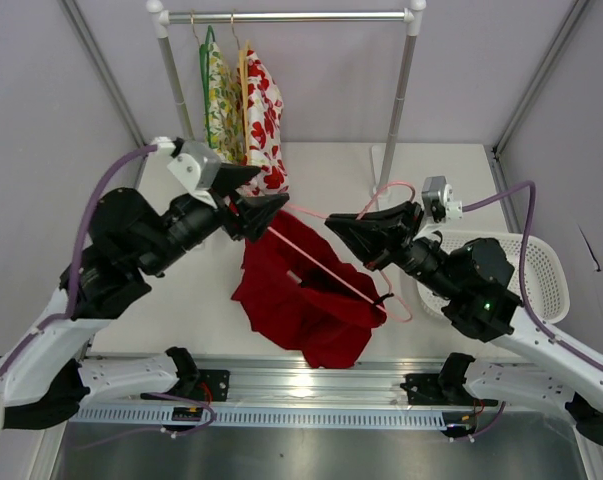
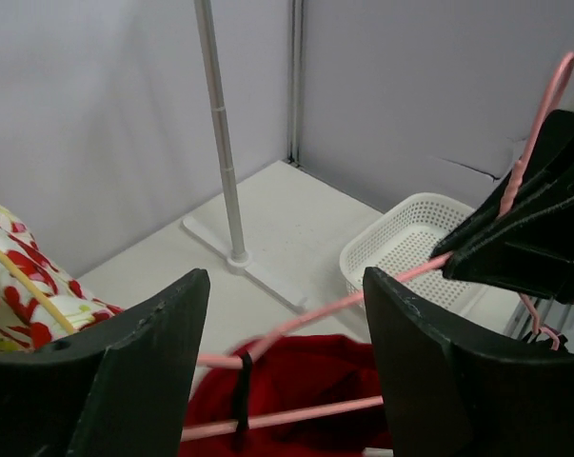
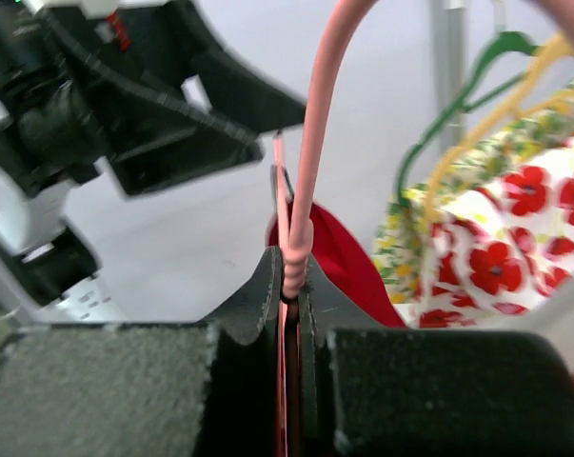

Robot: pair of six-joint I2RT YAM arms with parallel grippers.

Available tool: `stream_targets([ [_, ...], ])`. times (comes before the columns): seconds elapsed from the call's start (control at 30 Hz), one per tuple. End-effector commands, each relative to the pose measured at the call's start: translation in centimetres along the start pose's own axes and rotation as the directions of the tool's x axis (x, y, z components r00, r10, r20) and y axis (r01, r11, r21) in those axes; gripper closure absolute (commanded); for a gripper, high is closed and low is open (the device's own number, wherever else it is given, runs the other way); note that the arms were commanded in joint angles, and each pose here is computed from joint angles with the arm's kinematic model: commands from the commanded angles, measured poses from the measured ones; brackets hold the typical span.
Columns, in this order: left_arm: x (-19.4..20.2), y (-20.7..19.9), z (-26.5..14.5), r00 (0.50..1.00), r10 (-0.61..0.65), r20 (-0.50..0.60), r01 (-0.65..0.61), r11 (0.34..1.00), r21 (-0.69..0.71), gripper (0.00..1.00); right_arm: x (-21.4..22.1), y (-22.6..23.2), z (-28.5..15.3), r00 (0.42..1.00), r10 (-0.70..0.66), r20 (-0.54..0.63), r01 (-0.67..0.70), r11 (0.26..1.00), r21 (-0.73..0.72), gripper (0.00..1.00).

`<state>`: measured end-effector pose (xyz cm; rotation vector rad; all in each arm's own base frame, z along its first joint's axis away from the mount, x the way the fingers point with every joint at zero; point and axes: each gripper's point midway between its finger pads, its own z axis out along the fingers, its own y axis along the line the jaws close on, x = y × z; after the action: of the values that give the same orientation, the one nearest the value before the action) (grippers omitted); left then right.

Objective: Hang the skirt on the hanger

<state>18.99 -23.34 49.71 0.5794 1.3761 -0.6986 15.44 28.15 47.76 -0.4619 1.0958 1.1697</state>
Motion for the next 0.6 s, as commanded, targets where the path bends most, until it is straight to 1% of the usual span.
stream_targets([
  [0.0, -3.5, -0.1, -1.9, 0.99, 0.129, 0.06, -0.132, 0.99, 0.044, 0.28, -1.3, 3.9, -0.3, 0.998, 0.011, -0.056, -0.02, 0.985, -0.173, 1.0],
  [0.03, -3.9, -0.4, -2.3, 0.985, 0.157, 0.07, -0.162, 0.985, 0.064, 0.25, -1.5, 4.3, -0.2, 0.998, 0.013, -0.066, -0.025, 0.981, -0.191, 1.0],
  [0.07, -3.3, -0.9, -2.4, 0.983, 0.176, 0.046, -0.18, 0.979, 0.1, 0.24, -1.3, 4.5, -0.1, 0.997, 0.012, -0.08, -0.028, 0.979, -0.202, 1.0],
  [0.1, -3.6, -1.2, -2.7, 0.981, 0.189, 0.054, -0.194, 0.973, 0.121, 0.2, -0.7, 4.8, -0.2, 0.994, 0.011, -0.112, -0.036, 0.974, -0.225, 1.0],
  [0.13, -3.7, -1.1, -2.8, 0.978, 0.203, 0.053, -0.208, 0.971, 0.122, 0.19, -0.7, 5.1, -0.1, 0.992, 0.014, -0.125, -0.044, 0.97, -0.238, 1.0],
  [0.23, -3.2, -2.5, -3.3, 0.969, 0.24, 0.061, -0.247, 0.945, 0.213, 0.18, 0.2, 5.5, -0.3, 0.986, 0.021, -0.166, -0.066, 0.961, -0.268, 1.0],
  [0.3, -1.9, -3.7, -3.5, 0.964, 0.262, 0.032, -0.26, 0.919, 0.297, 0.17, 0.6, 5.9, -0.7, 0.982, 0.022, -0.189, -0.079, 0.952, -0.297, 1.0],
  [0.37, -0.3, -5.2, -3.4, 0.963, 0.27, -0.023, -0.24, 0.889, 0.391, 0.17, 0.9, 5.9, -0.7, 0.976, 0.028, -0.217, -0.096, 0.947, -0.307, 1.0],
  [0.4, 0.3, -6.4, -3.6, 0.966, 0.256, -0.036, -0.212, 0.865, 0.456, 0.18, 1.2, 6.3, -0.9, 0.971, 0.024, -0.238, -0.106, 0.936, -0.337, 1.0],
  [0.47, 2.1, -7.1, -3.2, 0.963, 0.252, -0.097, -0.172, 0.848, 0.501, 0.19, 1.6, 5.9, -0.7, 0.962, 0.02, -0.271, -0.111, 0.939, -0.325, 1.0],
  [0.57, 4.2, -7.9, -3.2, 0.958, 0.242, -0.151, -0.125, 0.832, 0.541, 0.19, 1.7, 5.5, -0.7, 0.958, 0.013, -0.287, -0.111, 0.939, -0.325, 1.0],
])
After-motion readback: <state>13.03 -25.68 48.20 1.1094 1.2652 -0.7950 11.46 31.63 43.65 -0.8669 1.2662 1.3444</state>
